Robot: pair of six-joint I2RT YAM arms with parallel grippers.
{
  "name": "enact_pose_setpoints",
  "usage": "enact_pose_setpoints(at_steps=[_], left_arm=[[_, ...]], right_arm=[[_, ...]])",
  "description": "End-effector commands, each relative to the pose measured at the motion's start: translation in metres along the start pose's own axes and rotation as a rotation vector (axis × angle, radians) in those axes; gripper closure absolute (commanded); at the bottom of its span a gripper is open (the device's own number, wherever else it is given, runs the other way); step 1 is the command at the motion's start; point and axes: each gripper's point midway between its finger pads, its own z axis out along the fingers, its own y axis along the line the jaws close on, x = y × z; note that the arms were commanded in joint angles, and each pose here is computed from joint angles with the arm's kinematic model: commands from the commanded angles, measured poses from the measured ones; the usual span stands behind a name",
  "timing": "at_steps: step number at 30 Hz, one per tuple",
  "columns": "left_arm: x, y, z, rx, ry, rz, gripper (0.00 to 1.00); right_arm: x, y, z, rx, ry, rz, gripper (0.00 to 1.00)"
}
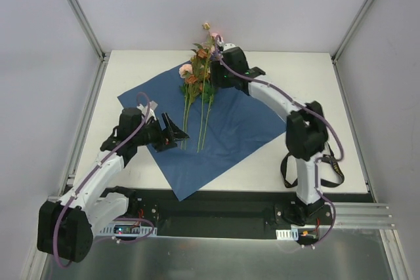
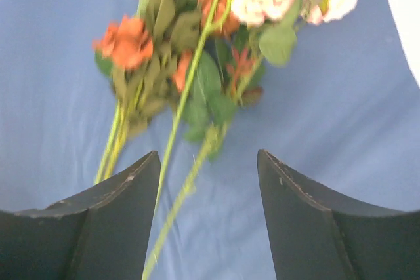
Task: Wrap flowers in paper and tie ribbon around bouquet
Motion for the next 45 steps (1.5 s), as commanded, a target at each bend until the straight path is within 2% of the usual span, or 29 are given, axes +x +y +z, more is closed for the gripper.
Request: enact_pose_setpoints(at_steps=[1, 2, 3, 4, 5, 7, 8, 11, 12, 13, 15, 24, 27, 30, 34, 41, 45], left_arm=[[-0.012, -0.021, -0.029, 0.073, -0.025, 0.016, 0.21], [-0.020, -0.019, -0.036, 0.065, -0.058, 0.008, 0.21], [-0.020, -0.017, -0.043, 0.048, -0.076, -0.001, 0.21], [-0.026, -0.020, -0.050, 0.042, -0.106, 0.011, 0.21], [-0.031, -0.019, -0.055, 0.029, -0.139, 0.005, 0.21], [-0.032, -0.020, -0.065, 0.002, -0.178, -0.014, 0.22], [-0.031, -0.020, -0.068, -0.002, -0.192, -0.020, 0.22], [-0.023, -0.016, -0.071, -0.010, -0.203, -0.051, 0.22], [-0.018, -0.010, -0.069, -0.014, -0.197, -0.067, 0.22], [-0.015, -0.009, -0.070, -0.009, -0.200, -0.081, 0.22], [-0.006, -0.006, -0.071, 0.006, -0.203, -0.088, 0.22], [0.013, 0.005, -0.071, 0.013, -0.198, -0.112, 0.23], [0.013, 0.004, -0.073, 0.008, -0.199, -0.105, 0.22], [0.012, 0.004, -0.074, 0.002, -0.206, -0.097, 0.22], [0.011, 0.003, -0.075, -0.004, -0.204, -0.090, 0.22], [0.010, 0.007, -0.073, -0.021, -0.201, -0.095, 0.22], [0.010, 0.008, -0.073, -0.024, -0.198, -0.087, 0.22]], right_arm=[[0.025, 0.016, -0.112, -0.170, 0.085, -0.397, 0.36], [0.048, 0.036, -0.129, -0.238, 0.105, -0.479, 0.36], [0.107, 0.025, -0.133, -0.257, 0.209, -0.576, 0.35], [0.123, 0.035, -0.143, -0.300, 0.192, -0.630, 0.34], [0.135, 0.062, -0.172, -0.372, 0.142, -0.708, 0.32], [0.186, 0.065, -0.182, -0.406, 0.170, -0.804, 0.30], [0.206, 0.084, -0.195, -0.461, 0.156, -0.860, 0.29], [0.248, 0.121, -0.208, -0.561, 0.123, -0.989, 0.28], [0.264, 0.127, -0.205, -0.569, 0.147, -1.035, 0.27], [0.265, 0.138, -0.204, -0.563, 0.117, -1.082, 0.27], [0.294, 0.156, -0.208, -0.580, 0.105, -1.184, 0.27], [0.340, 0.186, -0.207, -0.532, -0.060, -1.424, 0.27], [0.349, 0.191, -0.204, -0.519, -0.074, -1.476, 0.27], [0.353, 0.190, -0.193, -0.420, -0.111, -1.560, 0.27], [0.354, 0.195, -0.188, -0.371, -0.163, -1.590, 0.31], [0.357, 0.195, -0.176, -0.338, -0.162, -1.630, 0.41], [0.356, 0.187, -0.174, -0.313, -0.153, -1.645, 0.42]])
